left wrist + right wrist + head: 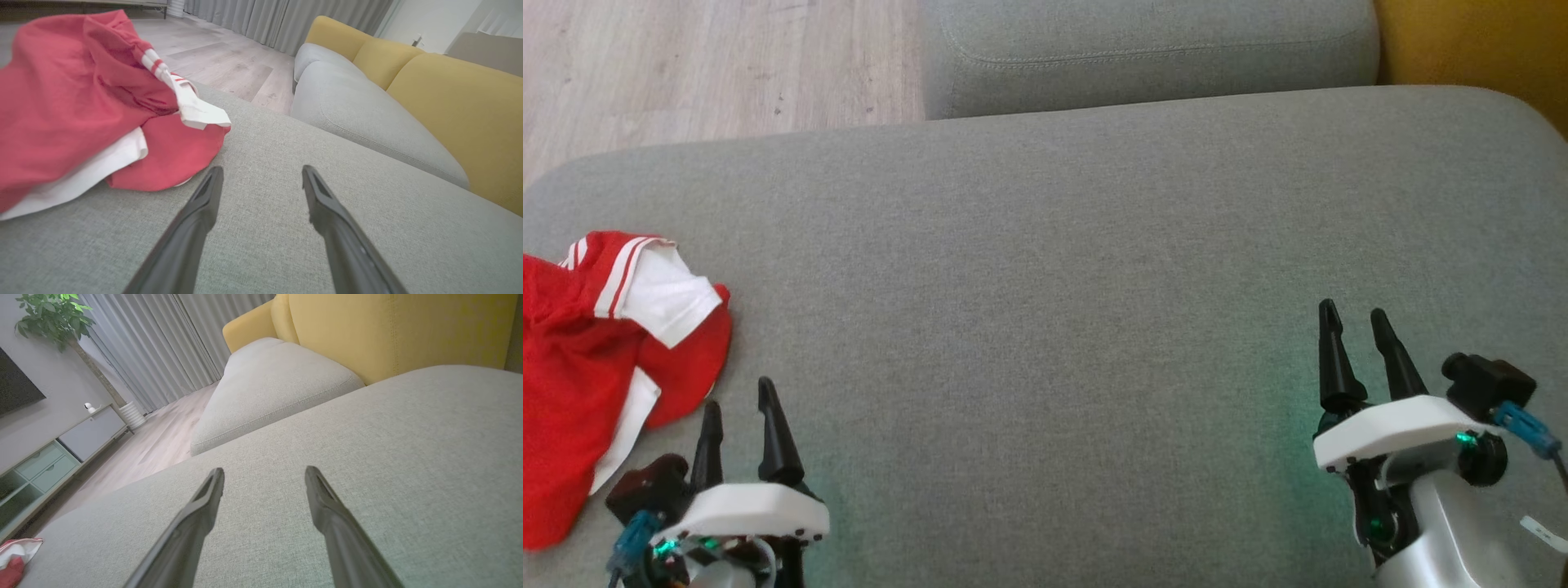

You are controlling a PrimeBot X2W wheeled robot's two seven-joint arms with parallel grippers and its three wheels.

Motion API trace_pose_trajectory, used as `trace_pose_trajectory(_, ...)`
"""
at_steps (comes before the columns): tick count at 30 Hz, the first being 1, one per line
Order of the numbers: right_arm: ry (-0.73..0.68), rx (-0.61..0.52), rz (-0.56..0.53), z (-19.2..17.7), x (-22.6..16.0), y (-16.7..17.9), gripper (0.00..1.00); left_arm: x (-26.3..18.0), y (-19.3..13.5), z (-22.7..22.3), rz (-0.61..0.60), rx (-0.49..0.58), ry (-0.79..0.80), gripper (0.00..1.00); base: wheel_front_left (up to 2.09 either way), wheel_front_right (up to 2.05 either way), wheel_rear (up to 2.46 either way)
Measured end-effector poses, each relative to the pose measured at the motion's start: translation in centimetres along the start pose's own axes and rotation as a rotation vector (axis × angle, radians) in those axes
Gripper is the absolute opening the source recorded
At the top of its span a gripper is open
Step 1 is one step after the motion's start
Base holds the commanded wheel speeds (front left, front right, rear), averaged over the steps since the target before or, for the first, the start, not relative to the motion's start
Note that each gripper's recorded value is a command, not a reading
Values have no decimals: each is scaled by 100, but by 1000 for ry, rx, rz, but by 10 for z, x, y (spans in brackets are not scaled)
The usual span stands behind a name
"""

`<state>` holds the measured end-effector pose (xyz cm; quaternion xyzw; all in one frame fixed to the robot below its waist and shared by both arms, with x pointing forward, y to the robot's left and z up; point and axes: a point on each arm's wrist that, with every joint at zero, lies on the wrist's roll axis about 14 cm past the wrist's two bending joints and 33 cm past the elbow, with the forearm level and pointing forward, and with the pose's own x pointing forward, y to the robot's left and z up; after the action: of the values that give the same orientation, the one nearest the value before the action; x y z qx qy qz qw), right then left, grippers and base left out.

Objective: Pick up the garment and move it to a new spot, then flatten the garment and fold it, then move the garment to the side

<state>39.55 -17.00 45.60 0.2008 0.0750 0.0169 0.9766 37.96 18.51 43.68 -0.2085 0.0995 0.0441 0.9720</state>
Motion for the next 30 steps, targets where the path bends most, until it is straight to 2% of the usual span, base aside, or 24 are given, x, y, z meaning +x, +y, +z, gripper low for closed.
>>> trace_pose_trajectory(30, -26, -367, 75, -5, -18, 11, 100, -19, 0, -8, -46, 384, -41, 100, 0, 0, 0)
